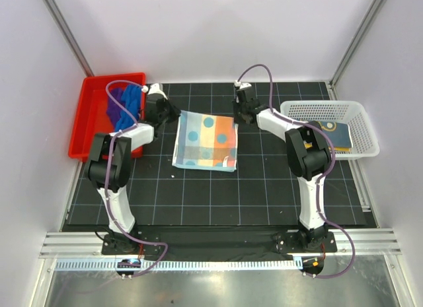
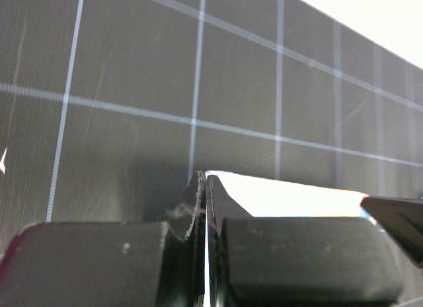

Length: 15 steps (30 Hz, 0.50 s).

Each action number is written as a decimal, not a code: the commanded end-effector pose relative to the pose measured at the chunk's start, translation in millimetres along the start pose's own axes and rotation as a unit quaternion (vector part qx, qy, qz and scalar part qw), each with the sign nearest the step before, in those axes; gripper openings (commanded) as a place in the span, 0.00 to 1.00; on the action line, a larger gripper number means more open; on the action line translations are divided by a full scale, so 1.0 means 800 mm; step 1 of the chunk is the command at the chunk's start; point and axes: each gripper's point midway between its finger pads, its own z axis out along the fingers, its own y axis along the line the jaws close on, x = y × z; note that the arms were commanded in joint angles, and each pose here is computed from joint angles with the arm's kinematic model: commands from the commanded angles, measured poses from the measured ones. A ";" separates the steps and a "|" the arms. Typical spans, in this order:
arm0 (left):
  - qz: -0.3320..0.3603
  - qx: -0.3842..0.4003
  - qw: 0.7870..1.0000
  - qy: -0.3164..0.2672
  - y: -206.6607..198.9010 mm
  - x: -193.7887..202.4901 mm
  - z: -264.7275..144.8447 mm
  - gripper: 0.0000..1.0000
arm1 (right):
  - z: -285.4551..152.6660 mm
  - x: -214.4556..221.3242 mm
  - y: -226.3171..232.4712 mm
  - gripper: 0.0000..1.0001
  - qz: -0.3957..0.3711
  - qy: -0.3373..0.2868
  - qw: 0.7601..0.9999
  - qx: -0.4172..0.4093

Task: Fold and stack the towels
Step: Fold the towel

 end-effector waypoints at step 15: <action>-0.034 0.083 0.995 -0.035 -0.018 0.001 -0.073 0.00 | -0.117 -0.026 0.031 0.03 -0.018 -0.088 0.994 -0.065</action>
